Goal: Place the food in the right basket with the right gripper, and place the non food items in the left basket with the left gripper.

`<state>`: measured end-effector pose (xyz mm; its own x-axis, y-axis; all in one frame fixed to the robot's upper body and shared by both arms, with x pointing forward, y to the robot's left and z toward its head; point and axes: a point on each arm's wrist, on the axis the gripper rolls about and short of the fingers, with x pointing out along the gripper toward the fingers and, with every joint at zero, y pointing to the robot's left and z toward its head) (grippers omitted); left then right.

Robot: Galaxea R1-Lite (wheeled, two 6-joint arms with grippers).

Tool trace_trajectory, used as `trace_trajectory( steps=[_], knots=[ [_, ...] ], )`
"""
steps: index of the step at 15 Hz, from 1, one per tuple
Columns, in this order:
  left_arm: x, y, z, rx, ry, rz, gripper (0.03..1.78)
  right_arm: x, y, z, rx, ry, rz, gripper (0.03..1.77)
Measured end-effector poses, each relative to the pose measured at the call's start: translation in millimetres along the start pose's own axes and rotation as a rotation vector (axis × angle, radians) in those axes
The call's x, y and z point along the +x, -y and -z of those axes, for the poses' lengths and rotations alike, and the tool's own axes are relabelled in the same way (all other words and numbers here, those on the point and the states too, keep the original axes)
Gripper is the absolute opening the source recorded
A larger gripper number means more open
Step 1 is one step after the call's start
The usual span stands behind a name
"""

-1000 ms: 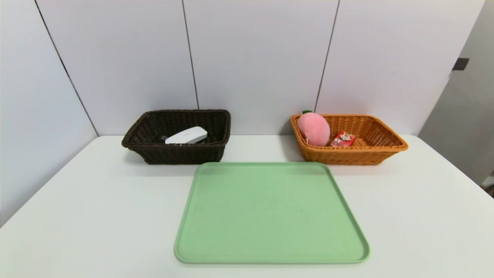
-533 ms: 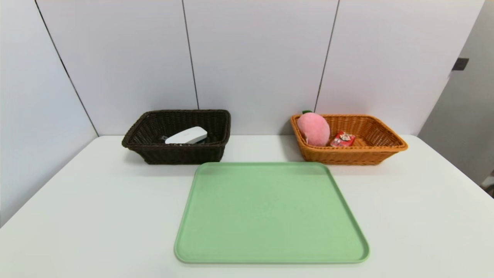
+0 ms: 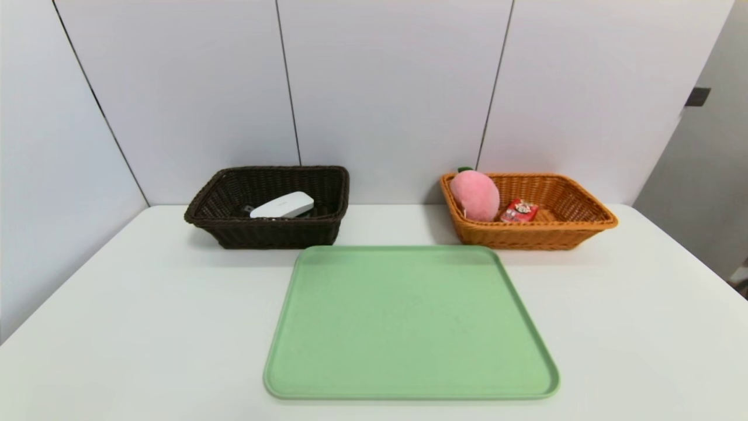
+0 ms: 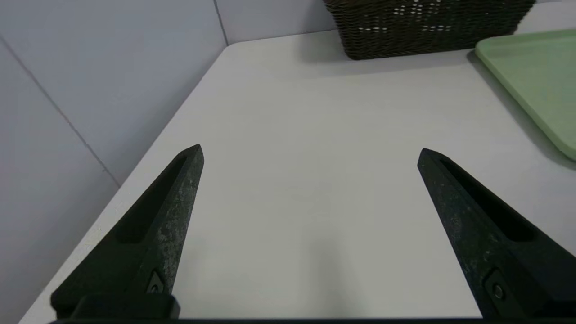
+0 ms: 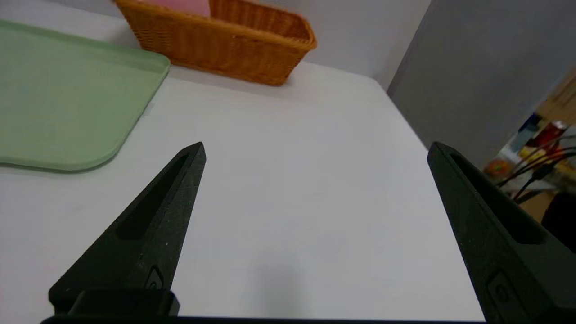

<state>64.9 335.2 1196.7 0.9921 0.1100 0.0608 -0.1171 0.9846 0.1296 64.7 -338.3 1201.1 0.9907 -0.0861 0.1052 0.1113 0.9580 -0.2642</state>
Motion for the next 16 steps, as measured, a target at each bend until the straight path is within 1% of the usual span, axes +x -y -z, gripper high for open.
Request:
trace_trajectory(
  steps=[1, 2, 3, 4, 5, 8, 13, 15, 16],
  knots=[
    [0.7, 1.2, 2.4, -0.007, -0.004, 0.036, 1.69, 1.3, -0.3, -0.2, -0.004, 0.042, -0.001, 1.70],
    [1.4, 2.7, 5.5, -0.025, -0.009, 0.079, 1.69, 2.0, -2.0, 2.6, -0.002, 0.041, -0.035, 1.70],
    [2.2, 3.8, 9.4, -0.035, -0.025, 0.104, 1.69, 2.4, -4.3, 8.0, 0.002, 0.005, -0.076, 1.70],
    [2.6, 4.2, 11.5, -0.045, -0.035, 0.111, 1.69, 2.4, -5.6, 11.9, 0.004, -0.027, -0.095, 1.70],
    [2.8, 4.4, 12.5, -0.056, -0.039, 0.113, 1.69, 2.4, -5.8, 12.2, 0.001, -0.027, -0.101, 1.70],
    [2.9, 4.6, 13.4, -0.080, -0.044, 0.111, 1.69, 2.3, -7.3, 12.8, 0.010, -0.019, -0.157, 1.70],
    [3.0, 4.1, 13.4, -0.170, -0.048, 0.089, 1.69, 2.0, -8.4, 16.8, 0.100, -0.064, -0.165, 1.70],
    [3.1, 4.0, 13.4, -0.172, -0.048, 0.085, 1.69, 2.0, -8.2, 17.3, 0.147, -0.075, -0.151, 1.70],
    [3.1, 4.0, 13.4, -0.172, -0.048, 0.085, 1.69, 2.0, -8.2, 17.4, 0.155, -0.078, -0.146, 1.70]
  ],
)
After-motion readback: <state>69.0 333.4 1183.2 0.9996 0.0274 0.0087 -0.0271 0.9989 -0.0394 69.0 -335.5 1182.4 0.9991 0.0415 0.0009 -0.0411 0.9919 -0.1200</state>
